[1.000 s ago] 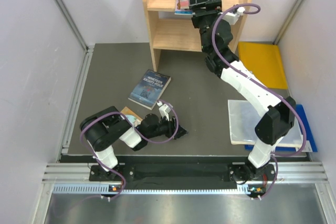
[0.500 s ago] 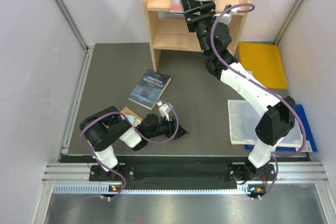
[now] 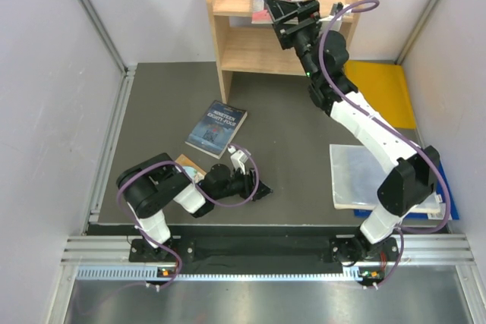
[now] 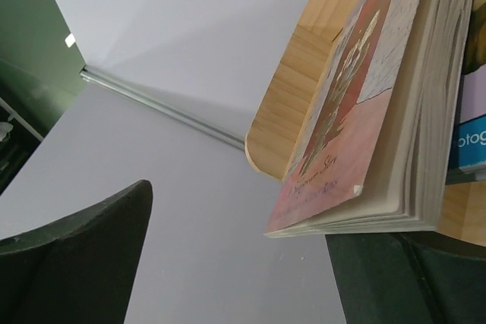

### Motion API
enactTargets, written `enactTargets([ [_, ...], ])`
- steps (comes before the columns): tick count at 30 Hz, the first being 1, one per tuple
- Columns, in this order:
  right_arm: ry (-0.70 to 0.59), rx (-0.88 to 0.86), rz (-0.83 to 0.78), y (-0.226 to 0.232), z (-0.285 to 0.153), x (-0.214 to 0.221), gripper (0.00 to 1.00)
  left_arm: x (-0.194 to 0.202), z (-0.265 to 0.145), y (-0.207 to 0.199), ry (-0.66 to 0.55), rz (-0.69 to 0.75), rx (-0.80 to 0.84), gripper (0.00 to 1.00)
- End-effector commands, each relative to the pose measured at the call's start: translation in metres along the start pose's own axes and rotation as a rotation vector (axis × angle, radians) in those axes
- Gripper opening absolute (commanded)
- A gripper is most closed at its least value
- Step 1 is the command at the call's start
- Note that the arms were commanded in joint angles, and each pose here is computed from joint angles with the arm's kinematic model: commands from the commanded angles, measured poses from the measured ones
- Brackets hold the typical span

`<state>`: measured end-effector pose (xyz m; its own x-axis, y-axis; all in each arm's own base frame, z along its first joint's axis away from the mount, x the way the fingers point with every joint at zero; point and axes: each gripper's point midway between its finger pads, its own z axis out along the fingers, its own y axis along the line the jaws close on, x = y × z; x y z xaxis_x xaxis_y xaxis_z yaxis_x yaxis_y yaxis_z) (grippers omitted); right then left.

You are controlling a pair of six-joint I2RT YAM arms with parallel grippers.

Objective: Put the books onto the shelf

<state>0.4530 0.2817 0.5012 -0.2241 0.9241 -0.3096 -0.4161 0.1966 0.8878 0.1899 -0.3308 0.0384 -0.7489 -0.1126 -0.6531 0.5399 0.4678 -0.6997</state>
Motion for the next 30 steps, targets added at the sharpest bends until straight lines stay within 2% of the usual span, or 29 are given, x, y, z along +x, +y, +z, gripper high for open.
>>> enactTargets([
  [1,0.069,-0.015,-0.039,0.002,-0.005,-0.003,0.91,-0.001,0.006,-0.005,0.004,0.022,0.026,0.58],
  [5,0.145,-0.053,-0.078,-0.004,0.0,0.009,1.0,-0.001,0.006,-0.004,0.007,0.02,0.025,0.58],
  [13,0.236,-0.093,-0.102,-0.016,0.0,0.026,1.0,0.0,0.007,-0.003,0.014,0.017,0.021,0.58],
  [25,0.352,-0.115,-0.033,-0.037,-0.004,0.035,1.0,0.001,0.007,-0.003,0.018,0.017,0.022,0.58],
  [30,0.385,-0.198,-0.091,-0.025,-0.013,0.04,1.0,0.002,0.008,-0.003,0.021,0.015,0.023,0.58],
])
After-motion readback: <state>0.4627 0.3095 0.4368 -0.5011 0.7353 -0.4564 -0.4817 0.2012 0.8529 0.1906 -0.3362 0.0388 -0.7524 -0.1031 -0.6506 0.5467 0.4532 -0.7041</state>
